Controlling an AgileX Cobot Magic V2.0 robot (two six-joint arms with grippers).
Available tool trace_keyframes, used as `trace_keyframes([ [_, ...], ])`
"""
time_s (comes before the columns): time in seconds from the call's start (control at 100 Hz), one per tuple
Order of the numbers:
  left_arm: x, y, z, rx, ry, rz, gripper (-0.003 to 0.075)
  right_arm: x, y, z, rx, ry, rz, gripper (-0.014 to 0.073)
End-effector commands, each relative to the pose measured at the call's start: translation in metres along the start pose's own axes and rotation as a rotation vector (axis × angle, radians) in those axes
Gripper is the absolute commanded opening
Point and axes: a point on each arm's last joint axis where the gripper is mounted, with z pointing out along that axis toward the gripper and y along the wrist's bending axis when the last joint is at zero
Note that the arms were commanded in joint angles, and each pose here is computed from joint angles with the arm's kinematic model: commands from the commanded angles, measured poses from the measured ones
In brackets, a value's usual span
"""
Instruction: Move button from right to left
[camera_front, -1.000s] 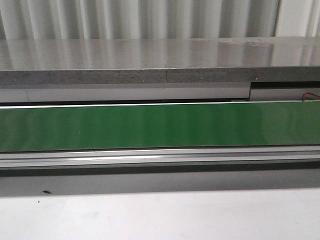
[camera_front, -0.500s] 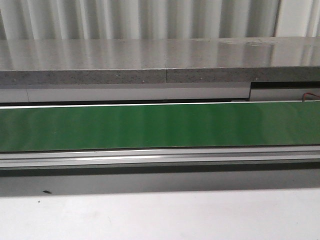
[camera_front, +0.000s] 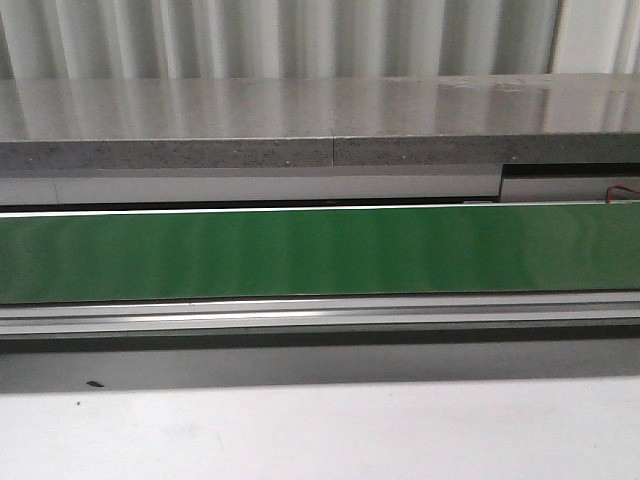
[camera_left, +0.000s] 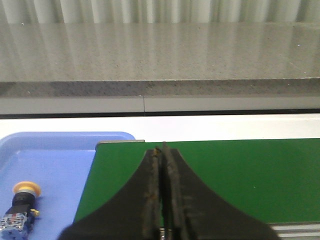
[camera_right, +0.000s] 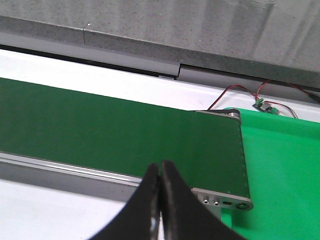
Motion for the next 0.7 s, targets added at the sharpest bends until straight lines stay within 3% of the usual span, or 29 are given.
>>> trace_keyframes([
  [0.0, -0.006, 0.002, -0.002, -0.017, -0.173, 0.027, -0.0021, -0.014, -0.001, -0.003, 0.013, -0.090, -0.001, -0.0068],
  [0.36, 0.045, 0.000, -0.006, -0.015, -0.294, 0.045, -0.0021, -0.014, -0.001, -0.003, 0.013, -0.090, -0.001, -0.0068],
  [0.4, 0.049, 0.001, -0.005, -0.017, -0.238, 0.040, -0.0021, -0.014, -0.001, -0.003, 0.013, -0.090, -0.001, -0.0068],
  [0.69, 0.056, 0.001, -0.003, -0.021, -0.170, 0.045, -0.0021, -0.014, -0.001, -0.003, 0.013, -0.089, -0.001, -0.0068],
])
